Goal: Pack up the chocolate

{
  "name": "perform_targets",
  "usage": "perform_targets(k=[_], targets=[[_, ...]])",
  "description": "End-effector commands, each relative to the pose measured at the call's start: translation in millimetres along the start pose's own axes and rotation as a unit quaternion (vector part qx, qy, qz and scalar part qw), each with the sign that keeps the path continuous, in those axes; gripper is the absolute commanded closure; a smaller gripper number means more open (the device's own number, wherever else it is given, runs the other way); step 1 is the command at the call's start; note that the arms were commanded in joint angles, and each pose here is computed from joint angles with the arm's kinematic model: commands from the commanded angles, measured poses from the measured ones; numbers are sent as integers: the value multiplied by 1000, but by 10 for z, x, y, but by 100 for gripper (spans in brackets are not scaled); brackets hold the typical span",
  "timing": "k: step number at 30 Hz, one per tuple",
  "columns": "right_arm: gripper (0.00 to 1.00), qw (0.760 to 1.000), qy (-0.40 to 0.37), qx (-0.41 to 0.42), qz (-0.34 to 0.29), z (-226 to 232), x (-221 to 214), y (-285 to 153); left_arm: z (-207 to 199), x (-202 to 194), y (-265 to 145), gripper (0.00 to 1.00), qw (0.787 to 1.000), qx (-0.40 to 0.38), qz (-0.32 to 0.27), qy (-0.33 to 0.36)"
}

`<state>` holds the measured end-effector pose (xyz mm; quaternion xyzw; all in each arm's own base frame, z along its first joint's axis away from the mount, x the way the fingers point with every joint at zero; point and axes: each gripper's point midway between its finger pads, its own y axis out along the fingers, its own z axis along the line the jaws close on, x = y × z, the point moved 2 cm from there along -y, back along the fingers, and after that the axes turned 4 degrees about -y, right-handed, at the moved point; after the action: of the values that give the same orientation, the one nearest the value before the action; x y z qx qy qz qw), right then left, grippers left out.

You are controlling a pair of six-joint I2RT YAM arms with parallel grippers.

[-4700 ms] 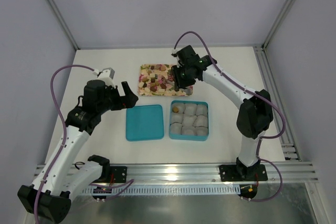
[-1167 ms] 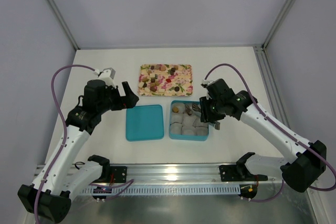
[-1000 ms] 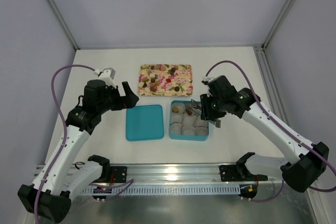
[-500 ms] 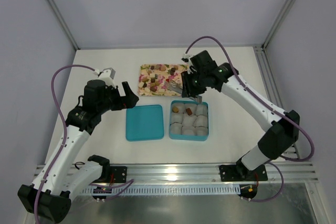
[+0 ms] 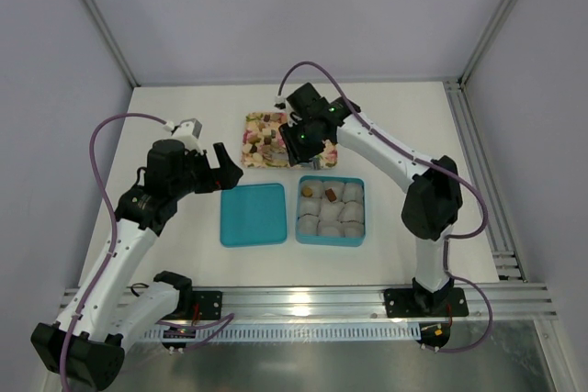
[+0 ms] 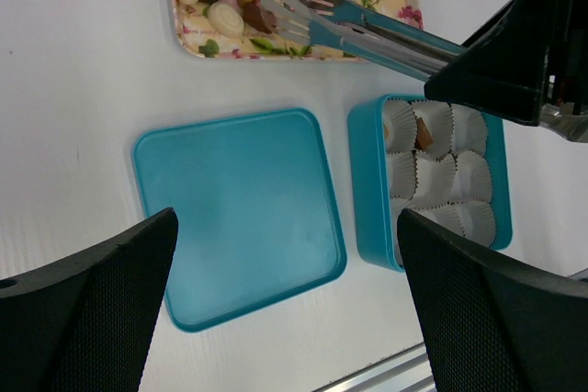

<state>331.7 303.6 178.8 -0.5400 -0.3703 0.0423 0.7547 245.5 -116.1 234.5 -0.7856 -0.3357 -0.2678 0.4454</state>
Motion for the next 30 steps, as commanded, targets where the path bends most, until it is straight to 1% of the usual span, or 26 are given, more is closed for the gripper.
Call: perform_targets(k=[1,13,16,22,30], targets=[[59,1000,-24,-15,-14,17,143,-32,0,48,-1,0,1000,0,-12,2],[59,999,-32,-37,10,-13,89,217,7,50,3,0,1000,2,-12,2],[62,999,-35,-35,14,9,82,257,6,56,1,0,1000,2,-13,2],[62,998,-37,-38,17,22,78,307,8,53,0,0,1000,3,-13,2],[71,999,-33,-39,13,17,93,280,7,50,-4,0,1000,2,-13,2]])
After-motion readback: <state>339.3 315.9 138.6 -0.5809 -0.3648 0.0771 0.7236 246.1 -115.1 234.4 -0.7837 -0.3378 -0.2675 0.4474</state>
